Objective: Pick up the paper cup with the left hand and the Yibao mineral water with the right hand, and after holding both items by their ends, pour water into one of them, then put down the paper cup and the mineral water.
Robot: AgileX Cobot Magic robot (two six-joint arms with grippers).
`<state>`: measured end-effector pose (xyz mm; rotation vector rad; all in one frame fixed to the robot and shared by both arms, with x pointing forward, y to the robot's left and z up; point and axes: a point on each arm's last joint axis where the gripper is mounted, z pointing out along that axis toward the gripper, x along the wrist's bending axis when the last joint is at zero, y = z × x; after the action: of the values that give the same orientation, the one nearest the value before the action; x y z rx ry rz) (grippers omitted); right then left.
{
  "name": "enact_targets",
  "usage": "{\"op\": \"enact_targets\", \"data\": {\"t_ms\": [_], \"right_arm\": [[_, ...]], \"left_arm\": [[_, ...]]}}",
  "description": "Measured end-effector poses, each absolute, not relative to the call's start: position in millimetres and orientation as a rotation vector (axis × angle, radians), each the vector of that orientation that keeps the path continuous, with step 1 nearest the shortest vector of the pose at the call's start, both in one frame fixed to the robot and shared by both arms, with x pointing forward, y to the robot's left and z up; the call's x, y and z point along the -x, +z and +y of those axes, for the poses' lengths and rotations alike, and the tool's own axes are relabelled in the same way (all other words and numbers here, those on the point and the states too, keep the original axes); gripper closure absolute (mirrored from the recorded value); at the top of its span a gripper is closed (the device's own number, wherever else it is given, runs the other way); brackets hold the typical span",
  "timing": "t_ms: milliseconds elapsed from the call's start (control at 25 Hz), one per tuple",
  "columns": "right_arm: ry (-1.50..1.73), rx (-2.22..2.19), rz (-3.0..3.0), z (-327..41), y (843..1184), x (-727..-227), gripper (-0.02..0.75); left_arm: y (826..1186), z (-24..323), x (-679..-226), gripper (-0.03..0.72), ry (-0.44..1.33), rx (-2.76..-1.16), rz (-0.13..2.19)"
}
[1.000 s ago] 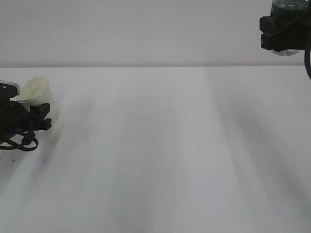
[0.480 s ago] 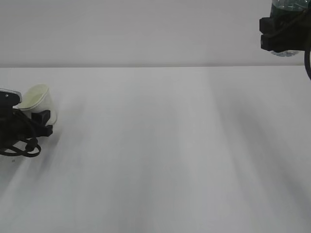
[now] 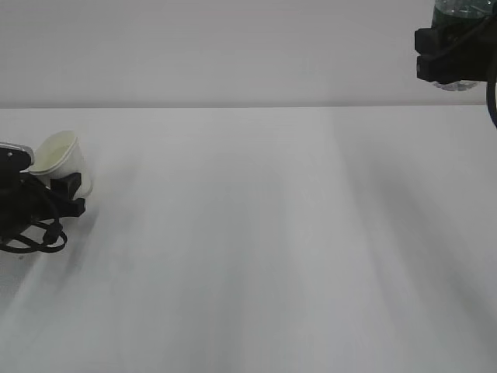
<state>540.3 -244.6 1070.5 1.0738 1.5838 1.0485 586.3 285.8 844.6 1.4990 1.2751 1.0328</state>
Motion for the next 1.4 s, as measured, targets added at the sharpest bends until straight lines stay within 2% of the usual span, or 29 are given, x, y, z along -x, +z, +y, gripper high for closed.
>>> {"op": "enact_targets", "data": {"t_ms": [1400], "right_arm": [[1.036,-1.089,1.612,-244.3,1067.8,-539.6,0.286]], "left_arm": [[844.5,285.9,-586.8,0.291,1.035,-1.496,1.276]]}}
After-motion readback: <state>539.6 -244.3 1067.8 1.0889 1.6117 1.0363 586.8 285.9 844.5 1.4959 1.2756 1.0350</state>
